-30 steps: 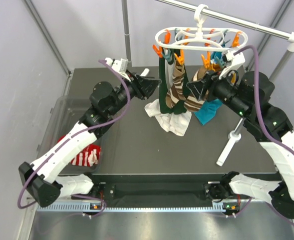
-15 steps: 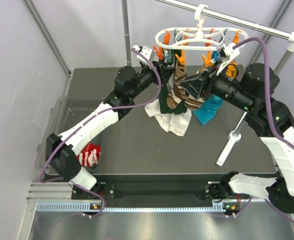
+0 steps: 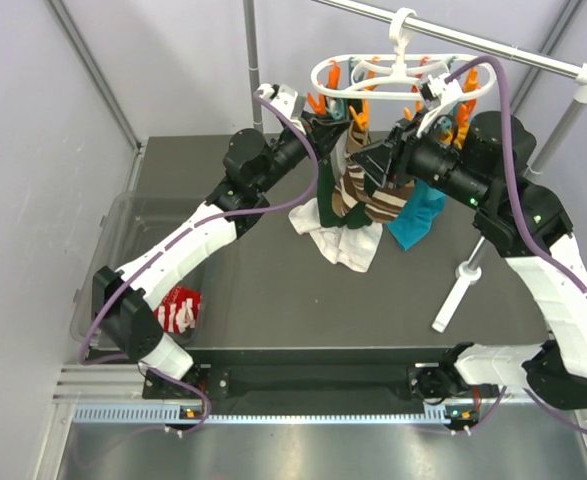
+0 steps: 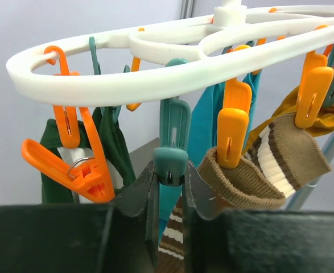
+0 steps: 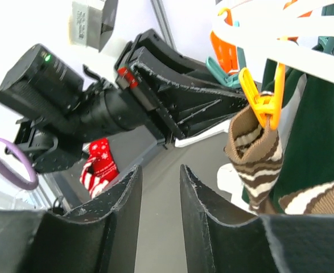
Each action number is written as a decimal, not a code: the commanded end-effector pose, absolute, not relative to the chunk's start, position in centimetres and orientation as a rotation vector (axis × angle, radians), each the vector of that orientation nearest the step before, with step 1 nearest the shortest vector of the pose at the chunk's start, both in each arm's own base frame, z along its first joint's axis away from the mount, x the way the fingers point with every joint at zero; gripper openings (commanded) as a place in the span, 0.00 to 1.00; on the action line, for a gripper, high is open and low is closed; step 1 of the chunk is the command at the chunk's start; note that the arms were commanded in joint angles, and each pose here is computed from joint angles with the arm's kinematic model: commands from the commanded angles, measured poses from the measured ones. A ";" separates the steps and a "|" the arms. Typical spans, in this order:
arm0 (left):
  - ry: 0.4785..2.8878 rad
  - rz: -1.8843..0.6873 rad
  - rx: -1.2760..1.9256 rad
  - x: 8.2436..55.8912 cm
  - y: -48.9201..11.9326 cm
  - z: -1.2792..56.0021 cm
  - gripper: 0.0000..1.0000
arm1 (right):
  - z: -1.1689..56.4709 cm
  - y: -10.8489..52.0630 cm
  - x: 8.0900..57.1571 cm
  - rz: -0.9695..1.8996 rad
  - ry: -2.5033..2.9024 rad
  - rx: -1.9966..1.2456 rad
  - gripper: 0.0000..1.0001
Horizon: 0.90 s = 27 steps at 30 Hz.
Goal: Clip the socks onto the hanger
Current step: Open the clamp at the hanger.
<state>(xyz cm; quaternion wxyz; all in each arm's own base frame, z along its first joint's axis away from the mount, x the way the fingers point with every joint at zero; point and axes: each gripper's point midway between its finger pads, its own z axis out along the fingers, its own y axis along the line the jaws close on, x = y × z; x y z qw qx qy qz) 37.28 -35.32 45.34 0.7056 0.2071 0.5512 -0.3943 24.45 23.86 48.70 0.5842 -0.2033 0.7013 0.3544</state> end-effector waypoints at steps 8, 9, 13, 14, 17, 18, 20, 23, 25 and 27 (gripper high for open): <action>1.096 -0.952 0.474 33.9 -34.1 50.3 0.00 | 52.5 25.4 26.2 0.777 1.587 -0.373 0.43; 1.098 -0.963 0.481 33.6 -34.0 50.5 0.00 | 52.5 25.6 26.5 0.773 1.587 -0.369 0.44; 1.149 -1.018 0.497 32.6 -34.3 50.2 0.00 | 53.0 25.9 27.7 0.746 1.596 -0.333 0.47; 1.158 -1.029 0.497 32.4 -34.3 50.2 0.00 | 52.8 25.7 28.2 0.720 1.605 -0.311 0.49; 1.185 -1.066 0.505 31.8 -34.3 49.6 0.00 | 52.6 25.5 28.9 0.687 1.609 -0.289 0.52; 1.186 -1.085 0.502 31.4 -34.3 49.8 0.00 | 52.4 25.5 29.0 0.678 1.613 -0.290 0.52; 1.190 -1.104 0.514 30.9 -34.3 49.9 0.00 | 52.1 25.6 29.4 0.672 1.622 -0.291 0.53; 1.207 -1.133 0.530 30.3 -34.5 49.9 0.00 | 51.9 25.9 29.6 0.675 1.623 -0.288 0.54; 1.213 -1.143 0.533 30.1 -34.5 49.8 0.00 | 51.8 26.0 29.8 0.672 1.623 -0.286 0.54; 1.217 -1.150 0.541 29.8 -34.5 49.9 0.00 | 51.7 25.9 30.0 0.659 1.622 -0.282 0.54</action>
